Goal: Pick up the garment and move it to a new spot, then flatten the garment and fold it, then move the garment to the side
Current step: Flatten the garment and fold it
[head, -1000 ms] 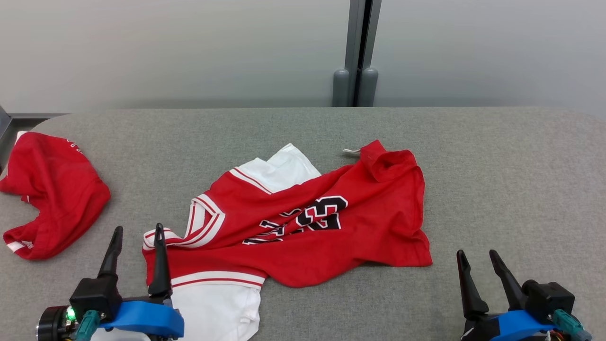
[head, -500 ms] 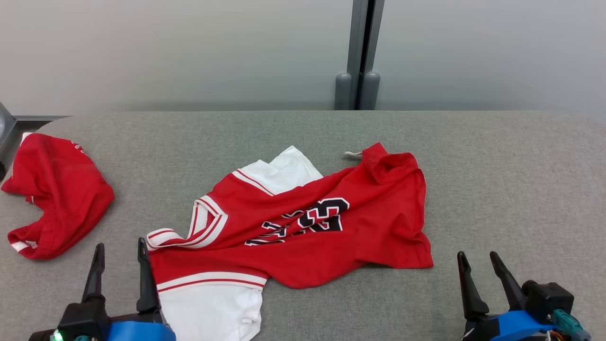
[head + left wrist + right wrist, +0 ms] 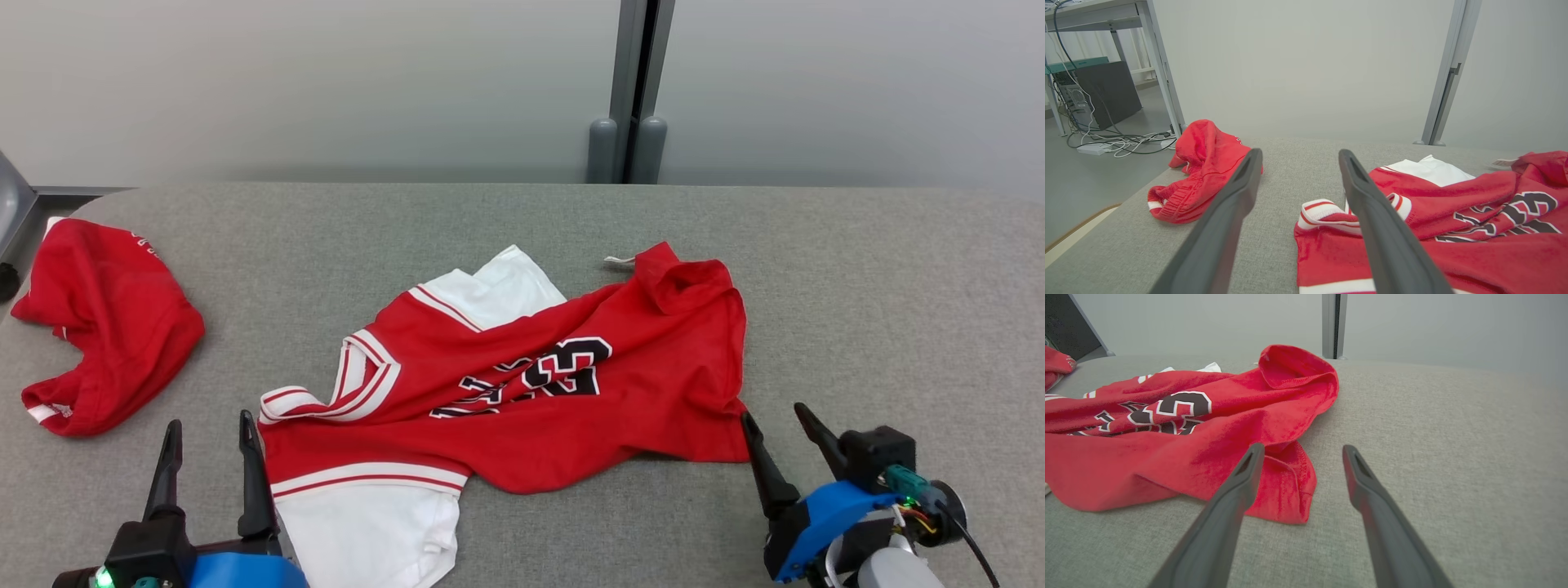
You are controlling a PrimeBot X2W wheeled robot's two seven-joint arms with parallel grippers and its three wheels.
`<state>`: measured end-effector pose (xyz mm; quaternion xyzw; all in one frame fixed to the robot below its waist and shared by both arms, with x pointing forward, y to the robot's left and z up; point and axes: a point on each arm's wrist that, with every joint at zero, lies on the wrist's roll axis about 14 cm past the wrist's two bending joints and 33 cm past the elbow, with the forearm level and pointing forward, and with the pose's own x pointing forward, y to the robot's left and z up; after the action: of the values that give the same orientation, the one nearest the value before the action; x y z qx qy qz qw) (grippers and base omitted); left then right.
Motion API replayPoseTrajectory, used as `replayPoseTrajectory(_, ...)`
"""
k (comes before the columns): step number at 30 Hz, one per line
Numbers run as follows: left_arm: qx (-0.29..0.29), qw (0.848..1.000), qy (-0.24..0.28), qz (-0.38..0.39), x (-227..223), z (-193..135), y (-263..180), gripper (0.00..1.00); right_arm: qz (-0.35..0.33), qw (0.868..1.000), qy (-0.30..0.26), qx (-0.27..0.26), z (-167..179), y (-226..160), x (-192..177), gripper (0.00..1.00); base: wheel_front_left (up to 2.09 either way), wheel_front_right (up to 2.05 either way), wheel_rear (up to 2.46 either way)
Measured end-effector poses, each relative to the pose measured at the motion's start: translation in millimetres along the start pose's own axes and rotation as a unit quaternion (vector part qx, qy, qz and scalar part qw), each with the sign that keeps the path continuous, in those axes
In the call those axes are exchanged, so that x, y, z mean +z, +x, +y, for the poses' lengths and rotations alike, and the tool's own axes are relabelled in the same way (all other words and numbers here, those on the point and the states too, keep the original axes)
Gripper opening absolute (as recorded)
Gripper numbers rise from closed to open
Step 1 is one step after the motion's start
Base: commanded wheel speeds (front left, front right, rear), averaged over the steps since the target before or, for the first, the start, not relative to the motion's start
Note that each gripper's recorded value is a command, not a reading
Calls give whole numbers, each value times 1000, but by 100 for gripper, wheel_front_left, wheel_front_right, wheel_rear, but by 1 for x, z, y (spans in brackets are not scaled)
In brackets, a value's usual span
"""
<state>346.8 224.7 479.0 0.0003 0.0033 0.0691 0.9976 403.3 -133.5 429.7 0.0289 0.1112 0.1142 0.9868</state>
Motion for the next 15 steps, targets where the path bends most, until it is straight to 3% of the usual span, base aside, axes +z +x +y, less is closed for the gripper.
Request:
replayPoseTrajectory(9, 3, 1000, 0, 6, -4, 0, 3, 100, 98, 993, -47, 46, 13, 19, -40, 100, 0, 0, 0)
replayPoseTrajectory(10, 3, 1000, 0, 7, -5, 0, 3, 100, 102, 992, -48, 50, 15, 19, -43, 38, 0, 0, 0)
replayPoseTrajectory(11, 4, 1000, 0, 8, -5, 1, 4, 100, 101, 992, -47, 55, 18, 20, -44, 0, 0, 0, 0)
replayPoseTrajectory(15, 3, 1000, -1, 9, -6, 0, 7, 100, 107, 991, -37, 64, 24, 20, -50, 0, 0, 0, 0)
